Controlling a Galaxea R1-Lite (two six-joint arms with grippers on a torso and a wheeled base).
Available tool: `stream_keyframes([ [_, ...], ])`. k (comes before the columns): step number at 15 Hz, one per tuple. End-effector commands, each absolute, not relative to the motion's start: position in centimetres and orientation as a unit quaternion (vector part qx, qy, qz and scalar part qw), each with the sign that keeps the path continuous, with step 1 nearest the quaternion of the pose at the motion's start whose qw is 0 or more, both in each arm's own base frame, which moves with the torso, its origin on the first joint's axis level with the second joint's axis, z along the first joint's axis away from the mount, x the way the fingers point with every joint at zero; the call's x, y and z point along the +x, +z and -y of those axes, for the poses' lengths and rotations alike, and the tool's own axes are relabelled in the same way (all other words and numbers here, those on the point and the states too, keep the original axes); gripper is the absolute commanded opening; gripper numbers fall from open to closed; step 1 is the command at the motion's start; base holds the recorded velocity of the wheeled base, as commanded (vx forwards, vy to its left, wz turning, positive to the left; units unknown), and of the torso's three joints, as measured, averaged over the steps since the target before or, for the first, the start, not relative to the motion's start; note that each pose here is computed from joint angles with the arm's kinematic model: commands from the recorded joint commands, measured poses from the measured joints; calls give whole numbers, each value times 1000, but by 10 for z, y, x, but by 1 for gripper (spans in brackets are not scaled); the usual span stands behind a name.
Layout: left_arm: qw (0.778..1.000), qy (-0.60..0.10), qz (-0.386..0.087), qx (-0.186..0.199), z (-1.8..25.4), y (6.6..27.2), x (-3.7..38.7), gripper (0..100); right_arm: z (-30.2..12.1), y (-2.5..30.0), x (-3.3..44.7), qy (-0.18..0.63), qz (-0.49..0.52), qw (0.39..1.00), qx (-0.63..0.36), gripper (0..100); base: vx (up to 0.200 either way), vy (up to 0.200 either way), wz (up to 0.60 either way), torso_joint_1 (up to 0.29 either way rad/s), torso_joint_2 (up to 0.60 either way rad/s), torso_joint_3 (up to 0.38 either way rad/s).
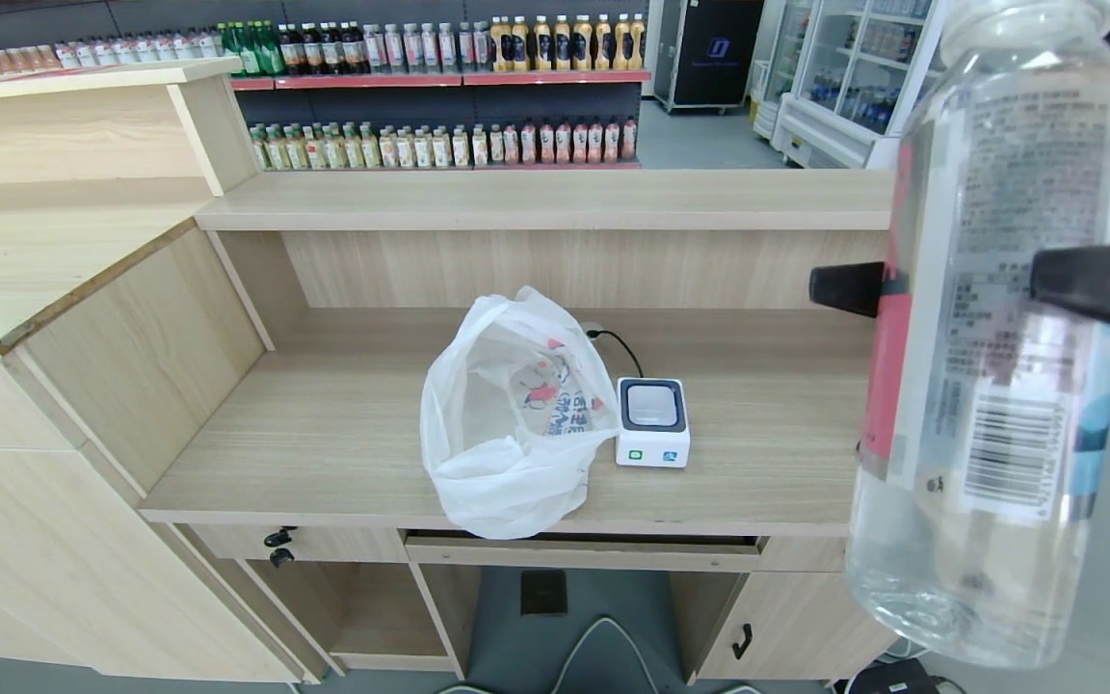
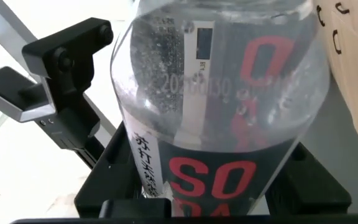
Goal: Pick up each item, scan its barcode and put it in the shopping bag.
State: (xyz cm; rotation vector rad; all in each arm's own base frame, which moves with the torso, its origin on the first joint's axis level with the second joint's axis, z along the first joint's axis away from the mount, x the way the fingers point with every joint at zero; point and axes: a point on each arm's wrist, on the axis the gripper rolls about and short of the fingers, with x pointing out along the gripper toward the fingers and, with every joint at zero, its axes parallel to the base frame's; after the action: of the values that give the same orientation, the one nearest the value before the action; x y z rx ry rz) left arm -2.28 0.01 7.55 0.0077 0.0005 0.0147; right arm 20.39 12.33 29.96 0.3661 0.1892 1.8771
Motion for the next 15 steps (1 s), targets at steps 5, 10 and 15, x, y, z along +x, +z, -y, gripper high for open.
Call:
stream_keyframes([
  [5, 1000, 8, 0, 4, 0, 75, -23, 0, -126, 279, 210, 796, -94, 577, 158, 0, 0, 0, 0, 0, 0, 0],
  [10, 1000, 8, 0, 4, 0, 75, -23, 0, -136, 271, 214, 802, -97, 569, 157, 0, 0, 0, 0, 0, 0, 0],
  [15, 1000, 8, 0, 4, 0, 75, -23, 0, -139, 265, 217, 803, -99, 567, 154, 0, 0, 0, 0, 0, 0, 0],
])
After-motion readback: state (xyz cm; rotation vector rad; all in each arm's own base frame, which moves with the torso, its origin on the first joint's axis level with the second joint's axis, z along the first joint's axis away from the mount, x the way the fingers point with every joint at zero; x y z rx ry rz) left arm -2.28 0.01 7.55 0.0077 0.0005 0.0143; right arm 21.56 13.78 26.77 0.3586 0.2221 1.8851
